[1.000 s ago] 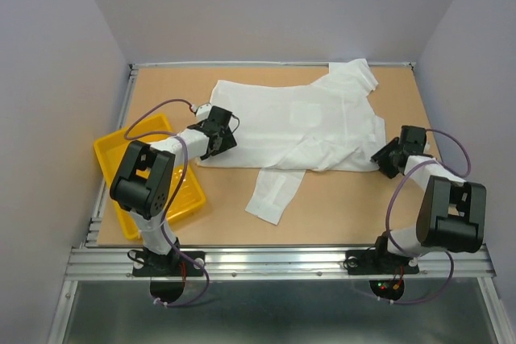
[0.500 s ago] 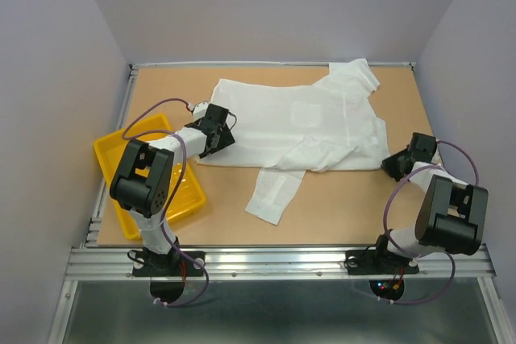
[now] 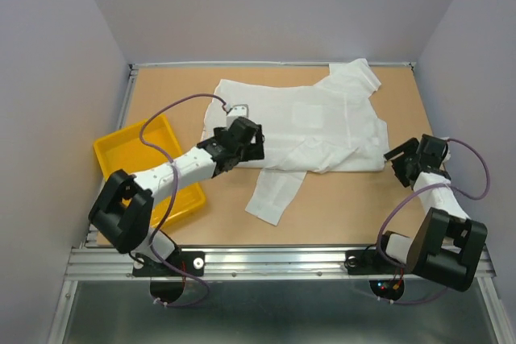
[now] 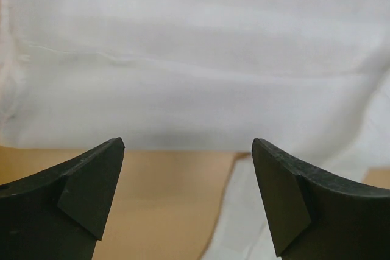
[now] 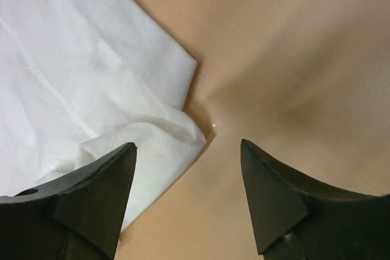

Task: Fold and stack the long sleeve shirts
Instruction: Fold the shirt

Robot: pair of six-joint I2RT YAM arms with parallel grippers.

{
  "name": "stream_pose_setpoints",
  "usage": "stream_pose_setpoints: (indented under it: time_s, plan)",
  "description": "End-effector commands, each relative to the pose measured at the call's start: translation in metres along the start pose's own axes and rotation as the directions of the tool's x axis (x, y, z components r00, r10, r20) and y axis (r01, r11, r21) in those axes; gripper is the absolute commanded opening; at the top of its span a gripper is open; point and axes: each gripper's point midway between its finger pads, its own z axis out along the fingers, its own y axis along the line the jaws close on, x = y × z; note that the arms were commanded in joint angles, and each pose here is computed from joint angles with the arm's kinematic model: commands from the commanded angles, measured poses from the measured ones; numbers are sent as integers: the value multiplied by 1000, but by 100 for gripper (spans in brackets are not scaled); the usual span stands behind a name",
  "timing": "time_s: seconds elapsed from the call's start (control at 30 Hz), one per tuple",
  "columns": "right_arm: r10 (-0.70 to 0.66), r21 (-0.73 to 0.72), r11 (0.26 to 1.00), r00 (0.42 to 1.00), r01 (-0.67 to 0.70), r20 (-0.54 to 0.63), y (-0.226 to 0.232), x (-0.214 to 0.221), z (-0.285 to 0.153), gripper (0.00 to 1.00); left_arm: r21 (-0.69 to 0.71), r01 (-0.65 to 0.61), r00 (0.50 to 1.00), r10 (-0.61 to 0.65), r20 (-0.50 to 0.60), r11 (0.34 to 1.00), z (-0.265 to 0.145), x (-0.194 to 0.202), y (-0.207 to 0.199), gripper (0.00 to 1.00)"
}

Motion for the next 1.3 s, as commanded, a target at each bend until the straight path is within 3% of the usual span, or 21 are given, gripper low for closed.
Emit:
stream_pose_setpoints:
  time_s: [0.0,0.2,0.33,0.63,0.8,0.97,1.0,1.1,1.27]
  plan:
    - [-71,-70,995,997,71,2,17,0,-17,79,140,-223,975,221,29,965,-48,38,-37,99]
    - [-179,-137,974,984,179,13,41,5,-36,90,336,-403,898,439,-35,851,-88,122,-77,98]
    - [-207,-181,962,978,204,-2,51,11,-44,90,388,-541,796,603,-50,746,-97,171,-86,94]
    - [-220,-197,956,975,216,-1,53,12,-49,90,388,-688,648,760,-51,613,-93,200,-100,83]
    - [-221,-196,956,975,217,0,52,13,-49,90,375,-717,608,790,-75,587,-87,208,-95,75]
    - [-221,-198,955,975,219,9,54,10,-51,90,362,-729,584,804,-115,581,-83,214,-88,41]
    - [-223,-200,955,975,220,10,55,10,-51,90,360,-730,583,805,-114,580,-83,213,-89,27]
    - [-223,-206,953,975,222,19,58,7,-54,90,349,-731,592,799,-104,587,-85,207,-92,0]
    - [-228,-230,946,973,230,35,67,1,-62,90,298,-739,628,778,-20,605,-100,170,-106,0]
